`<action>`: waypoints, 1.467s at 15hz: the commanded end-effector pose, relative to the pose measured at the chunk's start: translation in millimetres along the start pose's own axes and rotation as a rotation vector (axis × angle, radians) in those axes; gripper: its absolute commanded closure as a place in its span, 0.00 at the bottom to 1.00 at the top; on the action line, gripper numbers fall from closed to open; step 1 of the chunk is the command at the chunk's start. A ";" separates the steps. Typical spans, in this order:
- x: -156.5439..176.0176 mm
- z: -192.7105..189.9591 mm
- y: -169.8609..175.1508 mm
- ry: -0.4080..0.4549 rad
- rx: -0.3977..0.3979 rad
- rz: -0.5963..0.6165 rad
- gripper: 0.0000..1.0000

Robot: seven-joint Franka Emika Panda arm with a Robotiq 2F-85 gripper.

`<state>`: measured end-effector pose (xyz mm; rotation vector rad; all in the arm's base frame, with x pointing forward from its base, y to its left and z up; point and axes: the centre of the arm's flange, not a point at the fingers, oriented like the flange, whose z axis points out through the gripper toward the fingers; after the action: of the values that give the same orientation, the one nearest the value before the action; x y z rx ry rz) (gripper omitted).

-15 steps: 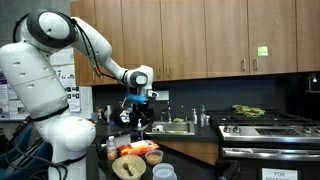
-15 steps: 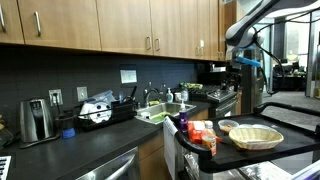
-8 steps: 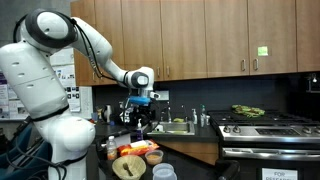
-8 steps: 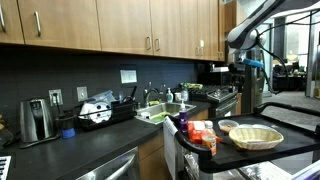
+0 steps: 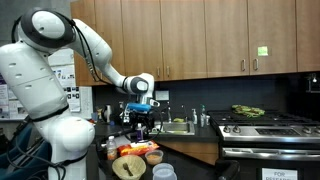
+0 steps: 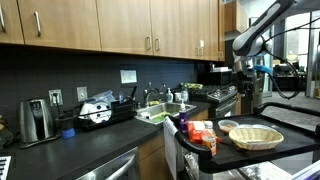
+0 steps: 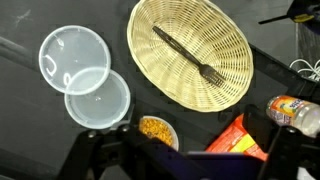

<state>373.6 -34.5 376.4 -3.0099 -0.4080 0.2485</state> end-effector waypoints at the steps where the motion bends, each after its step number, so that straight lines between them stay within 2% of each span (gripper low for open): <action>1: -19.6 15.8 -3.1 -0.029 -0.028 -0.052 0.00; 8: -36.0 43.9 -9.9 -0.029 -0.087 -0.164 0.00; 17: -31.4 74.4 -42.2 0.097 -0.145 -0.274 0.00; 22: -37.2 92.3 -43.1 0.080 -0.161 -0.319 0.00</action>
<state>358.4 6.0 327.8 -3.0354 -0.8627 0.0672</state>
